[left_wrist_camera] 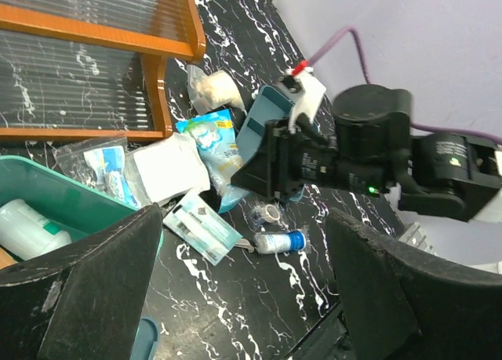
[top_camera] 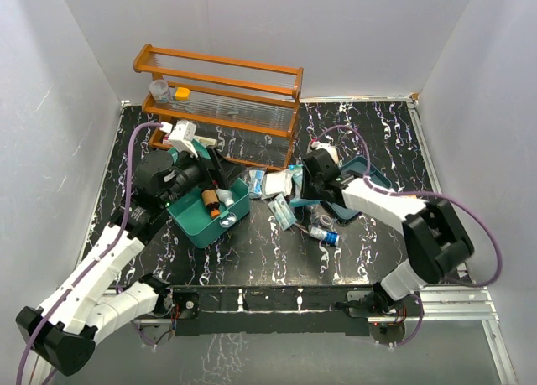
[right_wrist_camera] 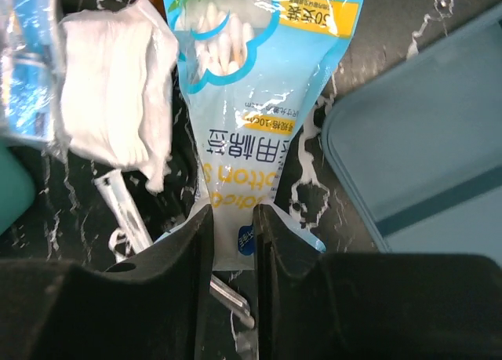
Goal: Organize the medicine kit
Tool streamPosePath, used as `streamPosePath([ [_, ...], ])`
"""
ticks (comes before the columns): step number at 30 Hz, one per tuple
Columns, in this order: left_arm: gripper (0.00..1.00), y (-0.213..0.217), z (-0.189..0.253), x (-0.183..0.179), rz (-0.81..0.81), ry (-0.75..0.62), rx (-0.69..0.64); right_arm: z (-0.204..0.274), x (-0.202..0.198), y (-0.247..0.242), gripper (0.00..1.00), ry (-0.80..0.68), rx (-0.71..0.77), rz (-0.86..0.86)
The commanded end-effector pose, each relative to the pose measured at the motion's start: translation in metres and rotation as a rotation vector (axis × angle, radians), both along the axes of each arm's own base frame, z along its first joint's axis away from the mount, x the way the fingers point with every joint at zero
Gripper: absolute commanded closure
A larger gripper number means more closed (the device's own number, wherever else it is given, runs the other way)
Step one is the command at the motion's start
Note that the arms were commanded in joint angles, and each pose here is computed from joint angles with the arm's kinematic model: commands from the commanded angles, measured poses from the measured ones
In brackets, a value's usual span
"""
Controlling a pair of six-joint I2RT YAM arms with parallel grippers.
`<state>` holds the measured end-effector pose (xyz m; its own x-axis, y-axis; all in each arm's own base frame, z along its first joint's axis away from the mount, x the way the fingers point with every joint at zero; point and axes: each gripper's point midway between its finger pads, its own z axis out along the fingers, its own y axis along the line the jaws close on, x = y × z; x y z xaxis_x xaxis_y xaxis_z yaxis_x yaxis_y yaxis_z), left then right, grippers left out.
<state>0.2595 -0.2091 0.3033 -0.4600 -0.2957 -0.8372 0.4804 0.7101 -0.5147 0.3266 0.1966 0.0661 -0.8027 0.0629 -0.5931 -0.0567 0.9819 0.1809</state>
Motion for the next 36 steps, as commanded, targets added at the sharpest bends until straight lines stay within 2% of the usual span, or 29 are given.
streamPosePath([
  [1,0.16,-0.004,0.001,0.001,0.013,0.044,-0.058,0.043,0.001,0.004,0.78,-0.147,0.151,-0.035],
  [5,0.16,-0.009,-0.016,0.006,0.032,0.144,-0.082,0.063,-0.010,0.000,0.78,-0.200,0.235,-0.073],
  [9,0.16,-0.024,-0.029,0.004,-0.021,0.236,-0.106,0.089,-0.022,0.002,0.78,-0.256,0.353,-0.075],
  [14,0.15,-0.050,-0.047,0.000,-0.142,0.359,-0.143,0.132,-0.043,0.032,0.75,-0.297,0.549,0.095],
  [18,0.16,-0.068,-0.058,0.003,-0.197,0.480,-0.169,0.150,-0.057,0.051,0.74,-0.308,0.625,0.238],
  [24,0.16,-0.083,-0.065,0.011,-0.203,0.525,-0.259,0.163,-0.068,0.066,0.74,-0.334,0.690,0.363],
  [29,0.19,-0.077,-0.101,0.024,-0.041,0.651,-0.264,0.158,-0.065,0.070,0.76,-0.321,0.705,0.362],
  [33,0.20,-0.072,-0.100,0.026,-0.005,0.614,-0.243,0.139,-0.060,0.067,0.76,-0.287,0.658,0.333],
  [36,0.20,-0.062,-0.092,0.026,0.020,0.551,-0.205,0.112,-0.059,0.061,0.70,-0.226,0.554,0.338],
])
